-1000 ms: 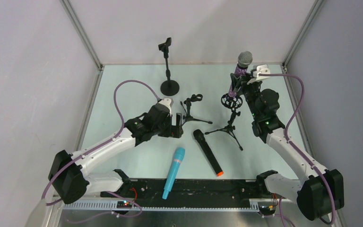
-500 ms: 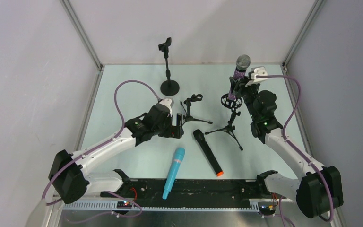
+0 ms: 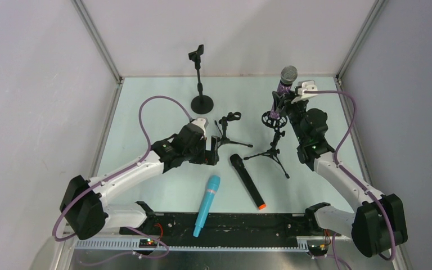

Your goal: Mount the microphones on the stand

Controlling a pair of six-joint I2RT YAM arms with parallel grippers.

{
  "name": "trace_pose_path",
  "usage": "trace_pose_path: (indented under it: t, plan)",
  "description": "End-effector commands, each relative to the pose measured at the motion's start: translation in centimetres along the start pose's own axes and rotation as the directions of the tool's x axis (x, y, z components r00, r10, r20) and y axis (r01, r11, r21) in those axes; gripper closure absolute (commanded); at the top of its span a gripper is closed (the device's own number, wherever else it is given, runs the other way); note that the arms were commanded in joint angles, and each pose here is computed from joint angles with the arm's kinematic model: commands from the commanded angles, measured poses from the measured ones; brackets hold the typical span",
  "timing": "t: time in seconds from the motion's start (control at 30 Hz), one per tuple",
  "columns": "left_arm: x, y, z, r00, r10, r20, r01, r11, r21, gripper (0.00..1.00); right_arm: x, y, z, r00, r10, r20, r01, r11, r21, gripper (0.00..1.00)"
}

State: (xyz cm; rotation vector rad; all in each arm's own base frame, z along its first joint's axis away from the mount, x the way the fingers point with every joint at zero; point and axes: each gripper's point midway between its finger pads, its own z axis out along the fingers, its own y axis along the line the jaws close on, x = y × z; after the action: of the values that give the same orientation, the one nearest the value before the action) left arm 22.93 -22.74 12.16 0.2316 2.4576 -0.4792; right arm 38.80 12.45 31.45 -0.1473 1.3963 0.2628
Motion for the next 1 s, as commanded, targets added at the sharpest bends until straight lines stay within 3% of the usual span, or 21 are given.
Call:
trace_pose_path:
  t: [0.0, 0.4, 0.97]
  plan:
    - [-1.0, -1.1, -0.3, 1.000, -0.004, 0.019, 0.004, 0.999, 0.033, 0.00, 1.4, -0.2, 0.4, 1.000, 0.002, -0.027, -0.002, 1.000, 0.006, 1.00]
    - [-0.9, -1.0, -0.1, 1.000, -0.003, 0.011, 0.003, 1.000, 0.028, 0.00, 3.7, -0.6, 0.0, 0.993, 0.015, -0.117, -0.011, 0.999, 0.033, 1.00]
    - [-0.9, -1.3, -0.3, 1.000, -0.003, 0.013, 0.002, 0.999, 0.042, 0.00, 0.7, 0.7, -3.0, 0.986, 0.052, -0.158, -0.057, 0.998, -0.028, 1.00]
